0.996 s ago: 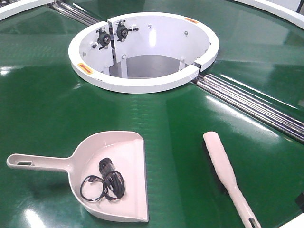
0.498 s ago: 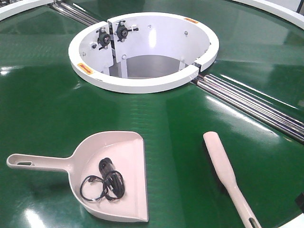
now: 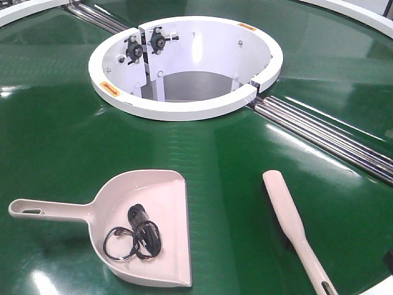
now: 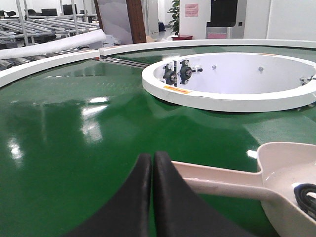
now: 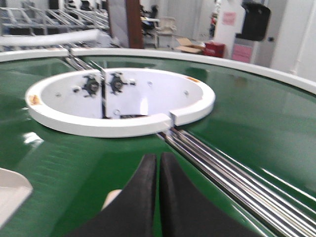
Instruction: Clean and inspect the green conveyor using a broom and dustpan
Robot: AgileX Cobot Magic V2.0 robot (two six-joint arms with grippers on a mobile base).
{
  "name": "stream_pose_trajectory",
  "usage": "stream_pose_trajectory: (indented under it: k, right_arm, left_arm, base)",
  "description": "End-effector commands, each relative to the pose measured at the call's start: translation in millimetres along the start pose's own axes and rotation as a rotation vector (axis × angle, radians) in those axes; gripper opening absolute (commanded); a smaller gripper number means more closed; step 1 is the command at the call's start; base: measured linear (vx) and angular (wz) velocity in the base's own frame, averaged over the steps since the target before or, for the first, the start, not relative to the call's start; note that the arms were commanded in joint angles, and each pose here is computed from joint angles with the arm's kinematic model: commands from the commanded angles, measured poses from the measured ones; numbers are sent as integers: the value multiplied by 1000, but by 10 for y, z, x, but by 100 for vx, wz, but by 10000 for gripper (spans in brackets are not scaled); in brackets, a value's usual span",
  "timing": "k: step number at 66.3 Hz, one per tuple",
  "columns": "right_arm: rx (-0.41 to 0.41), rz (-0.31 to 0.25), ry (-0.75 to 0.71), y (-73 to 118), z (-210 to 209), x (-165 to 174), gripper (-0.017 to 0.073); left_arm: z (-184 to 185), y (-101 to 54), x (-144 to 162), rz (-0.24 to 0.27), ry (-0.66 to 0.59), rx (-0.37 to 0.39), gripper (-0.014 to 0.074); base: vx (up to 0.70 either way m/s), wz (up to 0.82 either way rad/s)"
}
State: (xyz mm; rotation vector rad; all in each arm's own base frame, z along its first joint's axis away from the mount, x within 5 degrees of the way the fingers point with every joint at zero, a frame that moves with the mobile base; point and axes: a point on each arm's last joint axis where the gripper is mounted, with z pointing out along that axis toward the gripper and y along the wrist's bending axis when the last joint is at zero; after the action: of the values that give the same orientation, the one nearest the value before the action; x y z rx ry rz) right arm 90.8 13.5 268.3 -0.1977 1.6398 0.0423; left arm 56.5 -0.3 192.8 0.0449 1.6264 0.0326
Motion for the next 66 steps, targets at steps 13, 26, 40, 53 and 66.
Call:
stream_pose_trajectory:
  k: [13, 26, 40, 53, 66]
  right_arm:
    - [179, 27, -50, -140, -116, 19, -5]
    - [189, 35, -158, -61, -303, 467, -5]
    - [184, 42, -165, -34, -309, 686, -5]
    - [186, 40, -177, -35, -311, 675, -5]
    - [187, 40, -172, -36, -310, 679, -5]
  left_arm:
    - [-1, -2, 4, -11, -62, 0, -22]
    - [-1, -2, 4, -11, -62, 0, -22]
    - [1, -2, 5, -11, -60, 0, -22]
    - [1, -2, 5, -11, -60, 0, -22]
    - [1, -2, 5, -11, -60, 0, -22]
  base:
    - [0, 0]
    - [0, 0]
    - [0, 0]
    - [0, 0]
    - [0, 0]
